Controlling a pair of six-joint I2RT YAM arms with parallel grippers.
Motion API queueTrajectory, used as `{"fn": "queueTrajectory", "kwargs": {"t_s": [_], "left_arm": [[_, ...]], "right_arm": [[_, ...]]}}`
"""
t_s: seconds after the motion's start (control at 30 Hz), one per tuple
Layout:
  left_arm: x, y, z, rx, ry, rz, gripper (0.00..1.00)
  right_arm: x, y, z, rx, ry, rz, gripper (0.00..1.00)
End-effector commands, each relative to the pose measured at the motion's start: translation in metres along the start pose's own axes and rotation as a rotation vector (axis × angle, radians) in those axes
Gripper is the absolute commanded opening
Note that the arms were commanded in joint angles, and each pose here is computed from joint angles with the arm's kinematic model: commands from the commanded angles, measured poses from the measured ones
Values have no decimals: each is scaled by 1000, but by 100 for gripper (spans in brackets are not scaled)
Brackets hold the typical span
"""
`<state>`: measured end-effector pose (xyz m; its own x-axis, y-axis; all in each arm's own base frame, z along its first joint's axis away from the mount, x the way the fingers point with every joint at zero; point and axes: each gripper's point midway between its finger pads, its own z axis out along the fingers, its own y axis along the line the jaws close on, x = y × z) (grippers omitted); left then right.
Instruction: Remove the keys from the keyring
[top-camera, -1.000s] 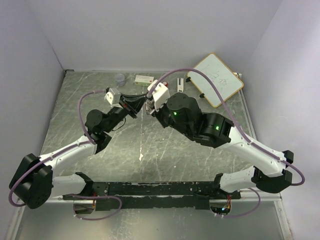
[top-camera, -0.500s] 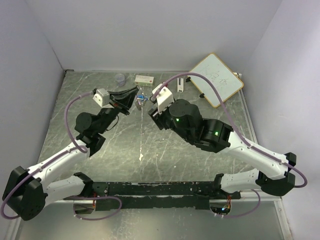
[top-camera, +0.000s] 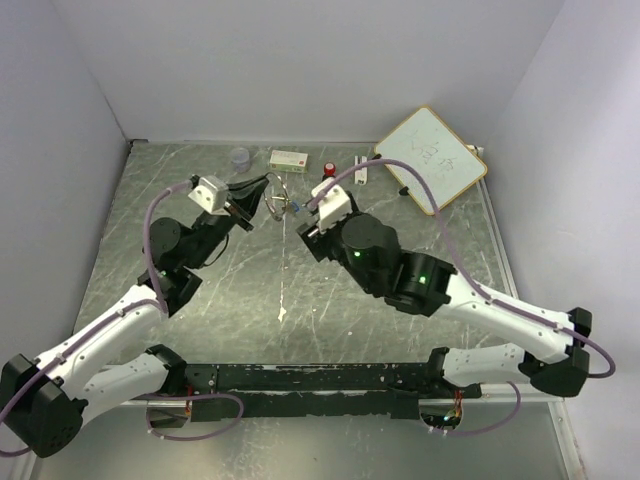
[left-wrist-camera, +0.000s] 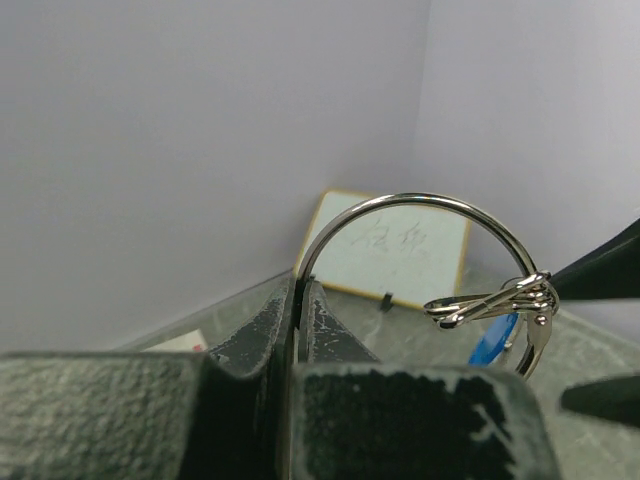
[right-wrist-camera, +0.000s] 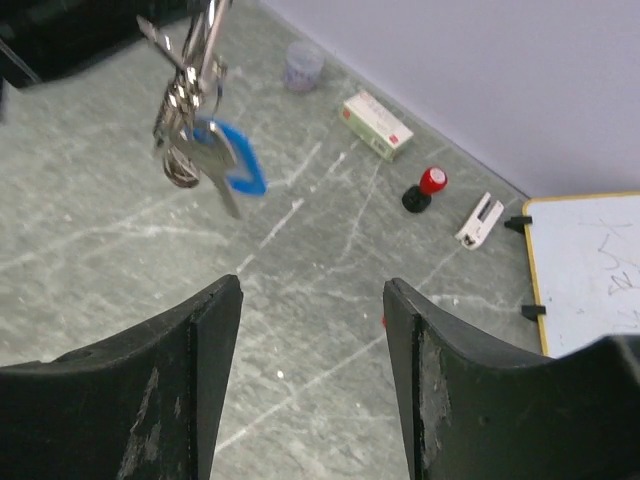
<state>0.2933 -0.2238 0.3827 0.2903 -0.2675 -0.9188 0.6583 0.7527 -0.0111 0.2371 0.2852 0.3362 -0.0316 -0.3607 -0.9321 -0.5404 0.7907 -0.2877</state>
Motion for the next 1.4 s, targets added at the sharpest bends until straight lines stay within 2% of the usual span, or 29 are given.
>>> {"fn": "queueTrajectory", "kwargs": {"t_s": [0.0, 0.1, 0.2, 0.3, 0.6, 1.07, 1.23, 1.3, 1.37], "left_arm": [[9, 24, -10, -102, 103, 127, 7], [15, 32, -19, -138, 117, 174, 7], [13, 32, -25, -141, 77, 187, 7], [11, 26, -25, -108, 48, 193, 7], [-2, 10, -28, -32, -30, 179, 7], [-22, 0, -44, 0, -141, 171, 7], [-21, 1, -40, -3, -130, 183, 7], [-22, 2, -40, -7, -133, 187, 7], [-23, 4, -41, -16, -134, 193, 7]], "right_arm": [[-56, -20, -24, 3, -214, 138, 58], [-78, -29, -34, 8, -296, 191, 54], [-102, -29, -42, -28, -393, 235, 49], [-115, -20, -39, -65, -422, 244, 46], [-116, 24, 2, -145, -391, 243, 44], [-98, 45, 23, -164, -367, 260, 43], [-87, 64, 33, -214, -324, 265, 42], [-84, 68, 36, -224, -311, 262, 40], [-80, 69, 37, -225, -298, 262, 33]]}}
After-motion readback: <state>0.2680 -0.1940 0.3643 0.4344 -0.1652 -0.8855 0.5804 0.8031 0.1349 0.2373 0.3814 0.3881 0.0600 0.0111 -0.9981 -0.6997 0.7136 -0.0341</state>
